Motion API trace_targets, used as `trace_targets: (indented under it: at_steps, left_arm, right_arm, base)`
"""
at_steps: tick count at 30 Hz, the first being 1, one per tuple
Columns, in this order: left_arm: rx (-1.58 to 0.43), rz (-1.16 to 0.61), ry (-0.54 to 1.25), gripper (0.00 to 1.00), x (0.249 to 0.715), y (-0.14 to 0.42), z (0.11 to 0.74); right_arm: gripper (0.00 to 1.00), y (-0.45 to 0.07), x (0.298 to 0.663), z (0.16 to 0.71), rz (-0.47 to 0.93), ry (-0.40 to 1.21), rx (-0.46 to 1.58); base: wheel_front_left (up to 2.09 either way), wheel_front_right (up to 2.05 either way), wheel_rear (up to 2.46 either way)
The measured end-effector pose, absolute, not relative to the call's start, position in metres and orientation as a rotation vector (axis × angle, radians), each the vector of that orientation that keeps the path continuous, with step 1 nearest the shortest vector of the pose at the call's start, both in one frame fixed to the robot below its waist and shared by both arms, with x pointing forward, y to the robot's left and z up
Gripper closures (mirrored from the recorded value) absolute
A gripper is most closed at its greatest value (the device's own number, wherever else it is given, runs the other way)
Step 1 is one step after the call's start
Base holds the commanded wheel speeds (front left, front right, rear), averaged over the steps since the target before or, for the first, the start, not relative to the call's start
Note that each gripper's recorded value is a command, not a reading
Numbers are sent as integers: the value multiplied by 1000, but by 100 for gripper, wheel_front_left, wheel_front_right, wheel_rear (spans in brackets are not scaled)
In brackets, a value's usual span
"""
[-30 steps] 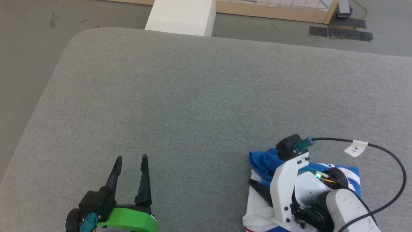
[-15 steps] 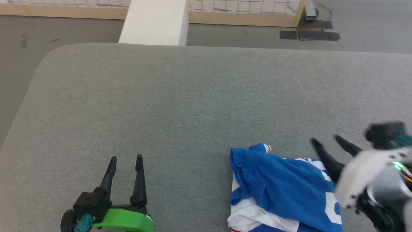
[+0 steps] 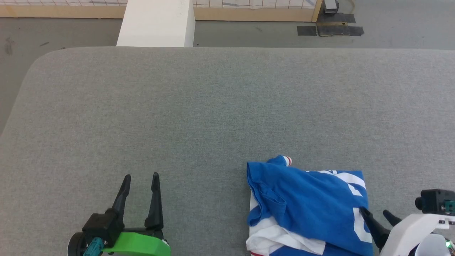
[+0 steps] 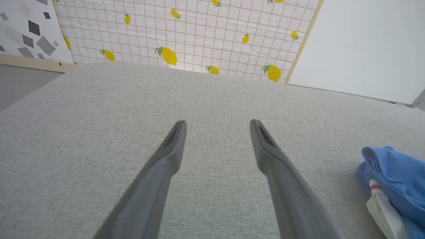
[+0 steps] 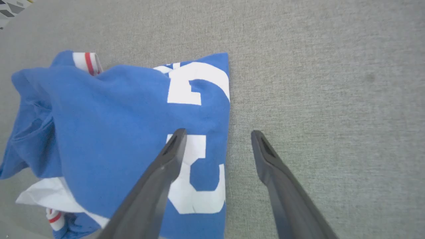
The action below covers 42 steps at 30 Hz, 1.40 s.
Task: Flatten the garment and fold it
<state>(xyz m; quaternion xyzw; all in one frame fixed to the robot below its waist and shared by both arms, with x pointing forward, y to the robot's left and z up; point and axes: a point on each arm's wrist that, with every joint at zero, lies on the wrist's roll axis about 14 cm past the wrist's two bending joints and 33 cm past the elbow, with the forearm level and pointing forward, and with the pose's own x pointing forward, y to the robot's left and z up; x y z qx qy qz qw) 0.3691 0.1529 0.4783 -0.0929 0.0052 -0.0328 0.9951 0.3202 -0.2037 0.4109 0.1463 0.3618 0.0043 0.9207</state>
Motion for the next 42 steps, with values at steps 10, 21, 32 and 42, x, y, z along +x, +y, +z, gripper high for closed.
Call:
trace_targets:
  at_steps: [10, 21, 32, 42]
  left_arm:
    - [-162, -39, 24, 0, 365, 166, 475]
    - [-158, -40, 27, 0, 365, 167, 477]
    - [-169, -91, 8, 0, 369, 149, 483]
    - [-178, -197, -10, 0, 390, 115, 488]
  right_arm:
    - [0, -195, 321, 374, 14, 862, 340]
    - [100, -191, 335, 368, 37, 891, 367]
    - [100, -211, 346, 406, 39, 756, 224]
    - [100, -245, 375, 446, 17, 653, 56]
  base:
    - [0, 0, 0]
    - [0, 0, 0]
    - [0, 0, 0]
    - [0, 0, 0]
